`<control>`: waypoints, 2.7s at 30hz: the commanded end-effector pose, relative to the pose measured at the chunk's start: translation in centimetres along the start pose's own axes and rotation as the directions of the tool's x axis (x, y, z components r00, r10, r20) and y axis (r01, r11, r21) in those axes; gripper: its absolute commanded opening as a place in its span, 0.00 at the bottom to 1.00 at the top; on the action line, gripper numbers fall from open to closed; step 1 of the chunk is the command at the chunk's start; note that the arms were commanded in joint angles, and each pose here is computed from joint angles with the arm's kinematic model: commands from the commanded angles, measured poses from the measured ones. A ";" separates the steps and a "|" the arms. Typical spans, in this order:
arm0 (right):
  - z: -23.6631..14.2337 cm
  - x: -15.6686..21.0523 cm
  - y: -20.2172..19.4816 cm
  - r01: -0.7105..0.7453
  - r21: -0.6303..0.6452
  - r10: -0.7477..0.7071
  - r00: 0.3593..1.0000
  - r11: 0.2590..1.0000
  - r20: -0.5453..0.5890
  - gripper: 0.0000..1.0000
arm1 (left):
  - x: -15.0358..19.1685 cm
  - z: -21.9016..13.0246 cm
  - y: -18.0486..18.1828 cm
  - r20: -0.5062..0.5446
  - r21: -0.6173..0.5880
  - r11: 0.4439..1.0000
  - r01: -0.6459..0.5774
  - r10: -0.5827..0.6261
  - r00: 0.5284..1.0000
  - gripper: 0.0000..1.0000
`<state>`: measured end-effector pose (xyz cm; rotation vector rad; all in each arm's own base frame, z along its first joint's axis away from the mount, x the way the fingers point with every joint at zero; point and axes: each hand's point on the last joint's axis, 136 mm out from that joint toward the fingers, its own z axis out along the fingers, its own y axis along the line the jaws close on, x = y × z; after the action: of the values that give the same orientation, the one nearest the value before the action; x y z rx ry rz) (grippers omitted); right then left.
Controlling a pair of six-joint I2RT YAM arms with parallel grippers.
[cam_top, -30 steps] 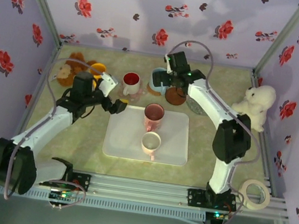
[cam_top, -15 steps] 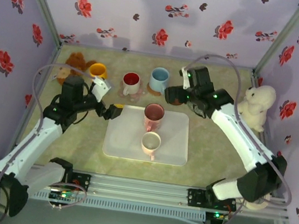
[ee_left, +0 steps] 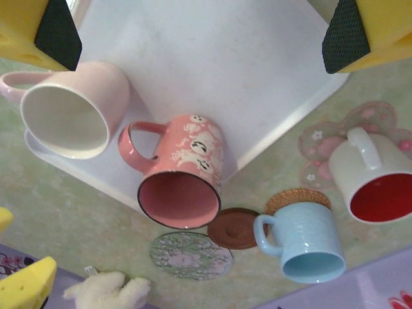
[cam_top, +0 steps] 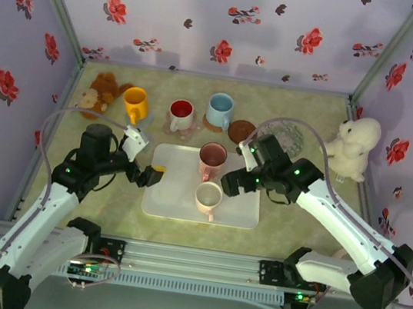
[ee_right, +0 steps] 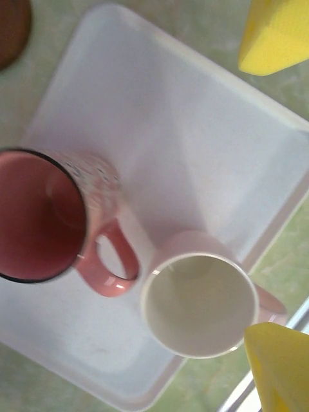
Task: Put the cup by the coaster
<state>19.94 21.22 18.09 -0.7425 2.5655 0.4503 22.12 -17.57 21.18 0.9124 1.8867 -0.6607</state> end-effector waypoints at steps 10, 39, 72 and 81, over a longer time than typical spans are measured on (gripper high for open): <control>2.3 7.5 4.0 0.011 -0.062 -0.018 0.993 0.998 -0.119 0.99 | 1.4 0.0 -1.1 -0.009 0.036 0.999 0.018 -0.018 1.000 0.99; 8.6 8.6 4.4 -0.036 0.010 0.037 0.983 0.999 -0.180 0.87 | 1.8 0.6 -1.1 -0.015 0.047 0.998 0.029 -0.029 0.999 0.99; 9.4 7.1 6.4 0.071 -0.085 -0.089 0.969 0.994 -0.229 0.41 | 2.4 1.3 -0.8 -0.048 0.050 0.998 0.044 -0.042 0.998 0.99; 8.4 7.0 6.4 0.070 -0.086 -0.088 0.970 0.994 -0.227 0.30 | 2.5 1.5 -0.6 -0.053 0.050 0.998 0.048 -0.046 0.998 0.99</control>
<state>13.49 26.76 7.47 -0.9590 2.7512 0.4489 21.75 -17.79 18.05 0.9109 1.9754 -0.6988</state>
